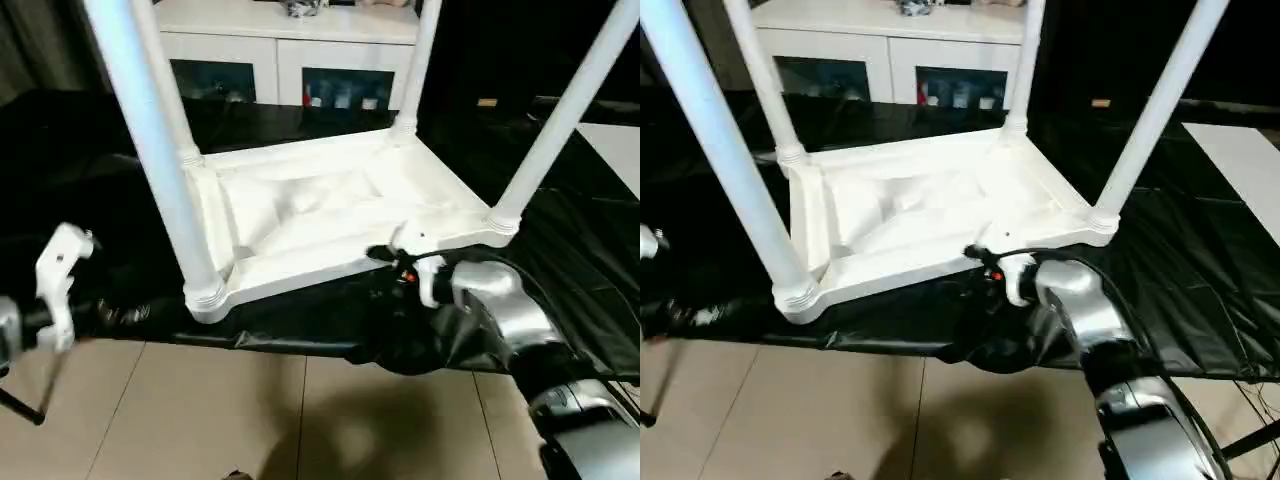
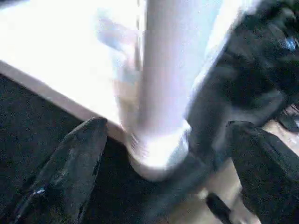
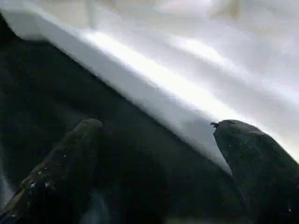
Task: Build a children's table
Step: Rotate table base
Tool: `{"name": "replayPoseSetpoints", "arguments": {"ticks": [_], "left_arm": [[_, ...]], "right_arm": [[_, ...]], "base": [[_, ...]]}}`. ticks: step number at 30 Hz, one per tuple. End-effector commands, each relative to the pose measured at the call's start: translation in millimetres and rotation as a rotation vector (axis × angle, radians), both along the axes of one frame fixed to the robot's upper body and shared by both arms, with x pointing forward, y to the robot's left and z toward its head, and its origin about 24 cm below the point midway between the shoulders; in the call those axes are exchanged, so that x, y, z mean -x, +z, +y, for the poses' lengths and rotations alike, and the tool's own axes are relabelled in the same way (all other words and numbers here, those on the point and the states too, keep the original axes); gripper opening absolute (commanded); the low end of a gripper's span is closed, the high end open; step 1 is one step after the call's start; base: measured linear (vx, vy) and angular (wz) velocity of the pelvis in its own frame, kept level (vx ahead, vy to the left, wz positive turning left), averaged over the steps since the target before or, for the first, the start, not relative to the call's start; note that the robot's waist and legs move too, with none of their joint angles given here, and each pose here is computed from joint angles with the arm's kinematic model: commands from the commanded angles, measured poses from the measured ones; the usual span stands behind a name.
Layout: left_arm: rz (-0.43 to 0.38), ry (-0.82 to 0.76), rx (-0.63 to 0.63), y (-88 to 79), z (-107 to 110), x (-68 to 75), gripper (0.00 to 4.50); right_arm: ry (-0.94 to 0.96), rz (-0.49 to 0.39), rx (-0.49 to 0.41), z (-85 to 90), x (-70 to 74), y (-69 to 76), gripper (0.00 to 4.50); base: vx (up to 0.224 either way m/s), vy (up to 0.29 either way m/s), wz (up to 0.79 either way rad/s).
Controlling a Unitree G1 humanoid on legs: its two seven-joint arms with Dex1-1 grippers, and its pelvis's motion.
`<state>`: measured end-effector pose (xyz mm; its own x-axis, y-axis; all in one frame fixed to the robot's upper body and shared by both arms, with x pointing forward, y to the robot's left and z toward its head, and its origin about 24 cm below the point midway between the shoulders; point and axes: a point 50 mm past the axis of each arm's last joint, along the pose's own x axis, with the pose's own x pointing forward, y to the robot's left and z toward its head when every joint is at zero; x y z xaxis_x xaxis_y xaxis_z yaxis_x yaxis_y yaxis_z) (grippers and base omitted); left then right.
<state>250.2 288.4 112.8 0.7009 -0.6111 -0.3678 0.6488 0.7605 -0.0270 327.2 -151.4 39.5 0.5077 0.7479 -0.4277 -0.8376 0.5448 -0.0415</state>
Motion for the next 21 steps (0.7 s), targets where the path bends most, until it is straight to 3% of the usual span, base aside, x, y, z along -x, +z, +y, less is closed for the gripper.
{"name": "replayPoseSetpoints", "arguments": {"ticks": [1, 7, 13, 21], "left_arm": [[-0.033, 0.010, -0.002, -2.2, -3.7, -6.1, 4.47], [-0.094, 0.025, 0.026, -4.6, -13.9, -23.6, 4.47], [-0.154, -0.064, 0.182, 4.7, -39.9, -32.3, 4.47], [-0.086, -0.326, 0.339, 17.6, -80.4, -20.3, 4.47]], "right_arm": [[-0.013, -0.014, 0.012, -6.0, 0.7, 4.8, 4.16], [-0.189, -0.039, 0.076, -31.8, -2.9, 7.2, 4.16], [-0.504, -0.065, 0.165, -54.3, -17.4, 0.2, 4.16], [-0.634, -0.098, 0.220, -42.0, -26.2, -12.9, 4.16]], "base": [[0.000, 0.000, 0.00], [0.000, 0.000, 0.00], [0.000, 0.000, 0.00], [0.000, 0.000, 0.00]]}}
